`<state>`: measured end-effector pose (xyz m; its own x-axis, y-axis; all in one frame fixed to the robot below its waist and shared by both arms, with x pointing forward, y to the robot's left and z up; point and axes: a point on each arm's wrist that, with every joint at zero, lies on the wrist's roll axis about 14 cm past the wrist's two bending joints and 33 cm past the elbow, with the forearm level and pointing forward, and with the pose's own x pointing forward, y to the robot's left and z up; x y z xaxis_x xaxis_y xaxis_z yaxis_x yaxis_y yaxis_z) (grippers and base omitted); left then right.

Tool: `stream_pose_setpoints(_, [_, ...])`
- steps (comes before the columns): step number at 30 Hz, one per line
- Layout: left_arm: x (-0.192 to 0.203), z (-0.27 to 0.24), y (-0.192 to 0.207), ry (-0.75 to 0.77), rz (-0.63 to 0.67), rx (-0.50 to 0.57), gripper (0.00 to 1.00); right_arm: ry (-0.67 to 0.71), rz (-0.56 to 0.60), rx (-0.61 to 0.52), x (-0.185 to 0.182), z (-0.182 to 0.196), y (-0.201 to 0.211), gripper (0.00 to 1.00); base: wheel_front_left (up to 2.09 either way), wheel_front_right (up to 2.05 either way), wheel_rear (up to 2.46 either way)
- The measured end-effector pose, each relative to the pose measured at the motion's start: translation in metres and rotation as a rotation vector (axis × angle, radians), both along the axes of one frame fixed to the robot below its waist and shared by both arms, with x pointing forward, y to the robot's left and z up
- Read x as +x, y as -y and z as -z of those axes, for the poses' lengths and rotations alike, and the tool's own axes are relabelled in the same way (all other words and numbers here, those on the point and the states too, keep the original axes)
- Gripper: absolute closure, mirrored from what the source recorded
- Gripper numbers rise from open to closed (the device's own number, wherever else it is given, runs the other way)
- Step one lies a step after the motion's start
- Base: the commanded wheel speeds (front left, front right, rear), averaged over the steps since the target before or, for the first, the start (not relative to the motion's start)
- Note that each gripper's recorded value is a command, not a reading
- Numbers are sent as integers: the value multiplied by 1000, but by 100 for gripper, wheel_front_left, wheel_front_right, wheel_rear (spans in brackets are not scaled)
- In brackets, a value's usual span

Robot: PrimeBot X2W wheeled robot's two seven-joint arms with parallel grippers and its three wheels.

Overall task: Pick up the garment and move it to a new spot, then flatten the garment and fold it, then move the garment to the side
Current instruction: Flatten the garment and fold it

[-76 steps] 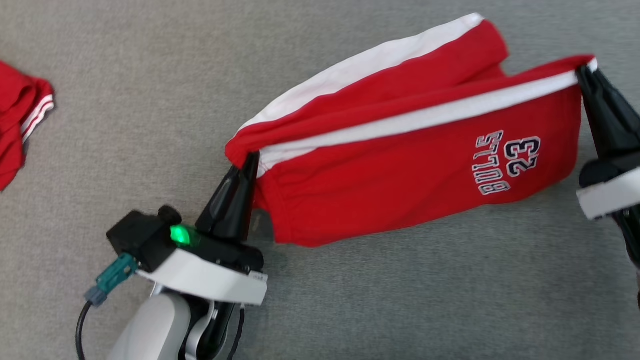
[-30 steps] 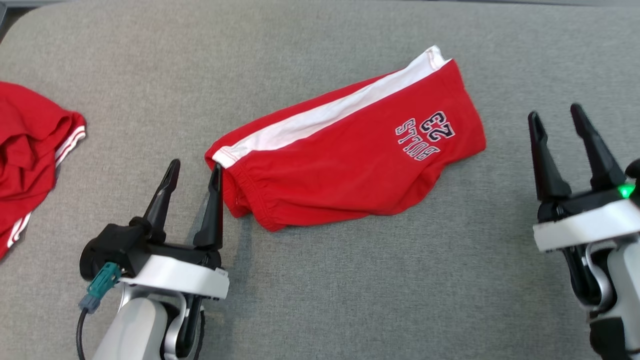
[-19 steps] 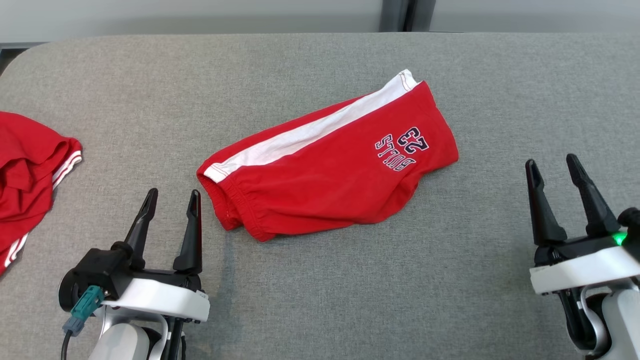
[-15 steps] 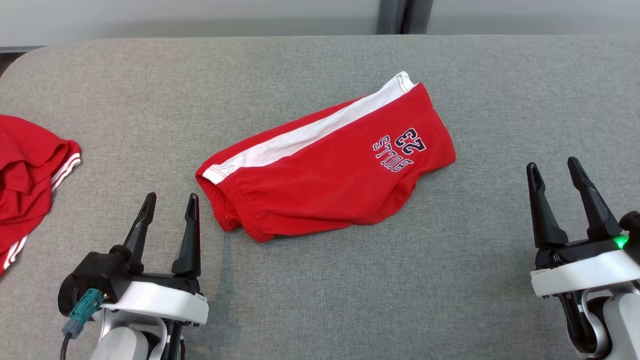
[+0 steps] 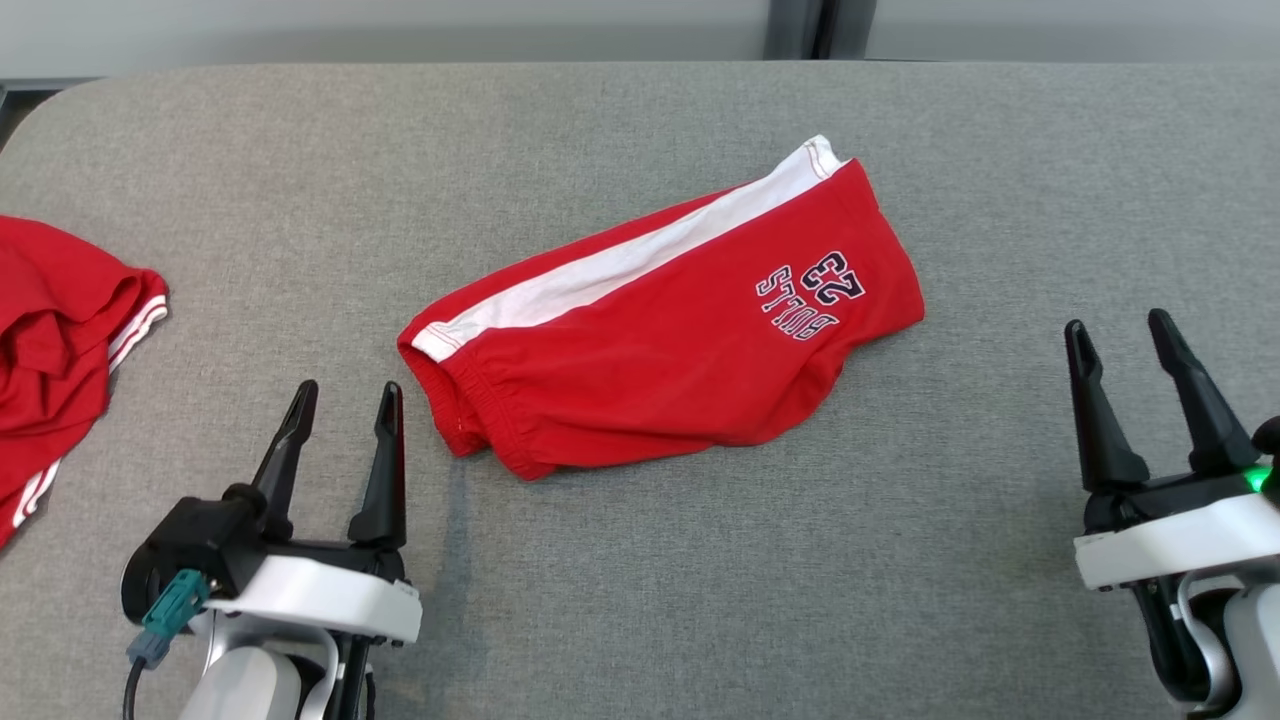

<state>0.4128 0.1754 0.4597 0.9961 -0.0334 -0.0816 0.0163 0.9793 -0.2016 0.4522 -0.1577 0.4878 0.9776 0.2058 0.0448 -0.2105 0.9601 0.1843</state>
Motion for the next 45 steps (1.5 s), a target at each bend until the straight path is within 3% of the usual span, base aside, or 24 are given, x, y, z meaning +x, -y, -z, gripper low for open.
stream_pose_setpoints(12, [23,3,8,19,14,-14,0,-34,-106,-114,50,13,-16,0,0,0,0])
stream_pose_setpoints(20, [31,21,0,-14,-6,-8,0,-170,-259,-164,77,67,-60,0,0,0,0])
stream_pose_setpoints(25, [30,26,-5,-28,-23,-9,0,-302,-299,-174,76,109,-72,0,0,0,0])
stream_pose_setpoints(30, [31,26,-8,-26,-31,0,0,-366,-325,-169,75,123,-80,0,0,0,0])
stream_pose_setpoints(31, [31,26,-7,-25,-30,2,0,-377,-328,-163,75,124,-82,13,0,0,0])
stream_pose_setpoints(32, [32,26,-7,-23,-27,1,0,-391,-331,-162,75,126,-83,60,0,0,0])
stream_pose_setpoints(33, [33,26,-6,-21,-24,2,0,-393,-333,-157,75,126,-83,94,0,0,0])
stream_pose_setpoints(34, [33,26,-6,-20,-25,2,0,-395,-331,-146,75,126,-84,100,0,0,0])
stream_pose_setpoints(45, [35,20,-1,1,-5,9,0,-359,-252,-5,58,112,-70,100,0,0,0])
